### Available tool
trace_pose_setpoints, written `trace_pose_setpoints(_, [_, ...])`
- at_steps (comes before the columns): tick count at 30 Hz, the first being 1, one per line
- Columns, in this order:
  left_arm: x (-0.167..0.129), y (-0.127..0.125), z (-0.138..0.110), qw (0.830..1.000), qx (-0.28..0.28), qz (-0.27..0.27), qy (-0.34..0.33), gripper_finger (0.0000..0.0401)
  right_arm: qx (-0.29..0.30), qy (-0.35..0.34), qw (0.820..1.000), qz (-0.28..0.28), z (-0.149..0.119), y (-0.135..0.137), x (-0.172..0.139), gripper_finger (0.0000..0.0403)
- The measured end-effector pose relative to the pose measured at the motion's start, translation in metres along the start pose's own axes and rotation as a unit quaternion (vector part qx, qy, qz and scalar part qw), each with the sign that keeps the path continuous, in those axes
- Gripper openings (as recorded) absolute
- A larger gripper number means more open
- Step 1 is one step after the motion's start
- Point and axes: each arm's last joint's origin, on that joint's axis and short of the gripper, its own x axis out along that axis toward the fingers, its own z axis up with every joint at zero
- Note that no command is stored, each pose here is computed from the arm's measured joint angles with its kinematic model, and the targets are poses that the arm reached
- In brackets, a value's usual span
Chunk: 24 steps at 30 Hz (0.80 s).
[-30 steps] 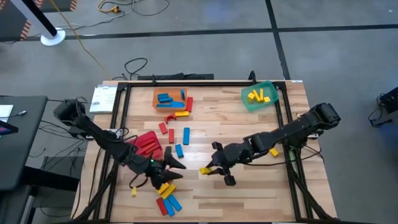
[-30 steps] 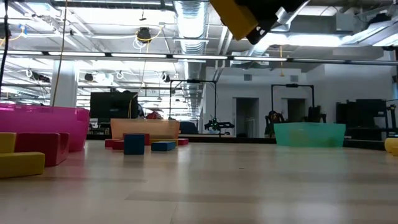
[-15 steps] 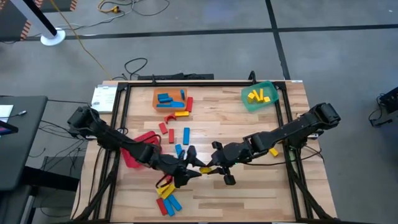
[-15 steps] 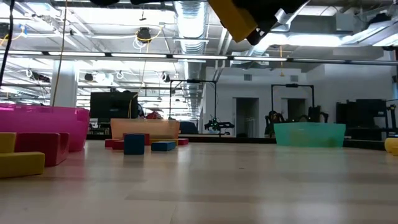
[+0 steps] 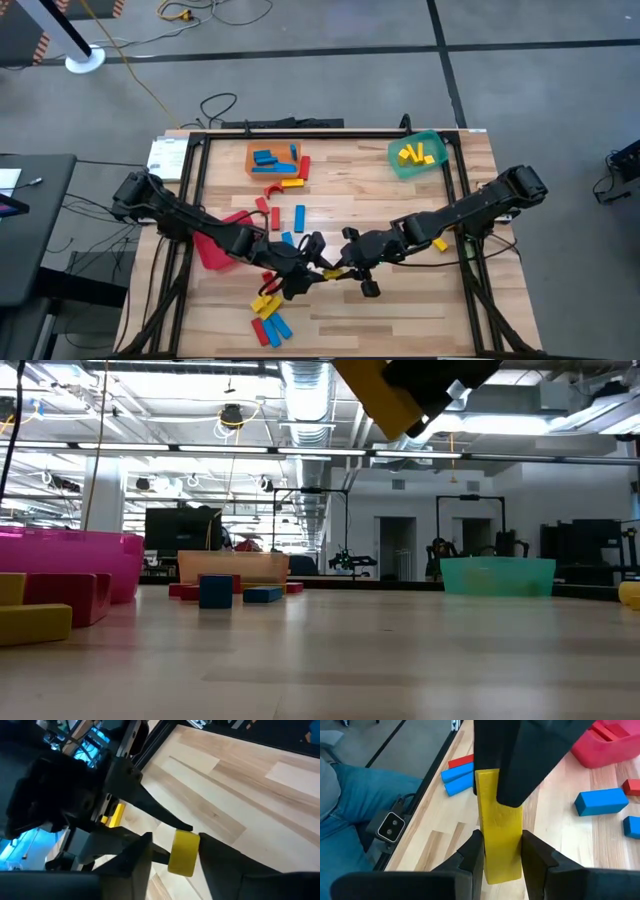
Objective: Sort blocks
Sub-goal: Put the yellow block into the green bin
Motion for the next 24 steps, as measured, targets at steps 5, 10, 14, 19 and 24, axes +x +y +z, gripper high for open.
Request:
trace_pose_setpoints(5, [0.0000, -0.0009, 0.0001, 1.000, 0.014, -0.013, -0.008, 0.0098, 0.002, -0.002, 1.000, -0.003, 0.0007, -0.0025, -0.0001, 0.0113])
trace_pose_setpoints(10, [0.0000, -0.0023, -0.0014, 1.000, 0.023, -0.020, -0.001, 0.0063, 0.004, -0.005, 1.000, -0.004, 0.0014, -0.0043, -0.0003, 0.0113])
trace_pose_setpoints(14, [-0.0003, -0.0032, -0.0016, 0.999, 0.023, -0.023, 0.002, 0.0059, 0.003, -0.005, 1.000, -0.004, 0.0014, -0.0044, -0.0002, 0.0113])
trace_pose_setpoints(19, [-0.0004, -0.0036, -0.0017, 1.000, 0.015, -0.023, 0.004, 0.0059, -0.006, -0.005, 1.000, -0.005, 0.0013, -0.0045, -0.0002, 0.0113])
trace_pose_setpoints(24, [-0.0006, -0.0046, -0.0029, 1.000, 0.006, -0.026, 0.012, 0.0059, -0.011, 0.006, 1.000, -0.007, -0.0008, -0.0041, -0.0002, 0.0116])
